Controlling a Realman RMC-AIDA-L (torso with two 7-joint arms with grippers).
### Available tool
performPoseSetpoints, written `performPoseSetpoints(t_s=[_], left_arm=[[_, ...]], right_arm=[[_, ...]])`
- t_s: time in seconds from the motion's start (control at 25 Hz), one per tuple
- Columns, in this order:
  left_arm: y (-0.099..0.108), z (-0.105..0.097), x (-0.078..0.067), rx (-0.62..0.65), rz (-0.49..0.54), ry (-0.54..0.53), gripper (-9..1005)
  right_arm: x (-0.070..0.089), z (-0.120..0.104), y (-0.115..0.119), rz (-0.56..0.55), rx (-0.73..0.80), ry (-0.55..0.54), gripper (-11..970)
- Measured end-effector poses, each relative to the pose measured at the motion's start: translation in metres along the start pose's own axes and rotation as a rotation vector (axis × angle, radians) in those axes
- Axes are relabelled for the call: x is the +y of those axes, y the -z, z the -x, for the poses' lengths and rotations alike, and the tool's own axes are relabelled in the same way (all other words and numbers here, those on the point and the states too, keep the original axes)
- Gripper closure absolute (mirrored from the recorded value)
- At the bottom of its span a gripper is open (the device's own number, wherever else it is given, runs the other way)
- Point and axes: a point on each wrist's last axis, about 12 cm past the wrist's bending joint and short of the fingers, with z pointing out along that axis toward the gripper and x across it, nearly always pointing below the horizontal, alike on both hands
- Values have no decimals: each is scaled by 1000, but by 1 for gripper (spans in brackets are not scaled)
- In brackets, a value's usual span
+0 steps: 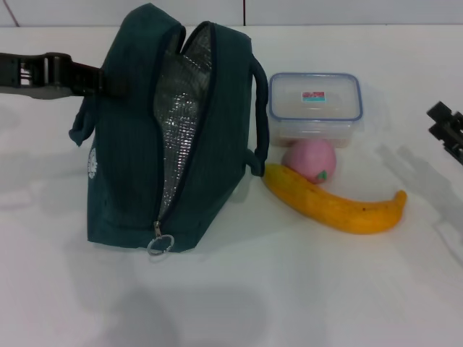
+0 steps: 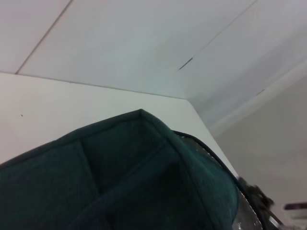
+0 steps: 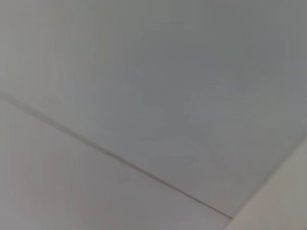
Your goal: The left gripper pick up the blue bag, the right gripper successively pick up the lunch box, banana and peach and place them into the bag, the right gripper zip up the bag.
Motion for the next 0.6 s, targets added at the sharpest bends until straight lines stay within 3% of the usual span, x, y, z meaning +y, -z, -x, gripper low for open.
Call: performPoseSetpoints(t_s=[0.08, 0.36, 0.6], left_arm=[[-1, 0, 0, 5, 1, -3, 952], [-2, 4, -4, 9, 7, -30, 951], [-2, 6, -6, 7, 10, -43, 951]], right_arm=[[-3, 3, -12, -37, 8, -69, 292], [-7, 2, -46, -121, 63, -99, 303], [-11, 3, -56, -176, 80, -111, 313]])
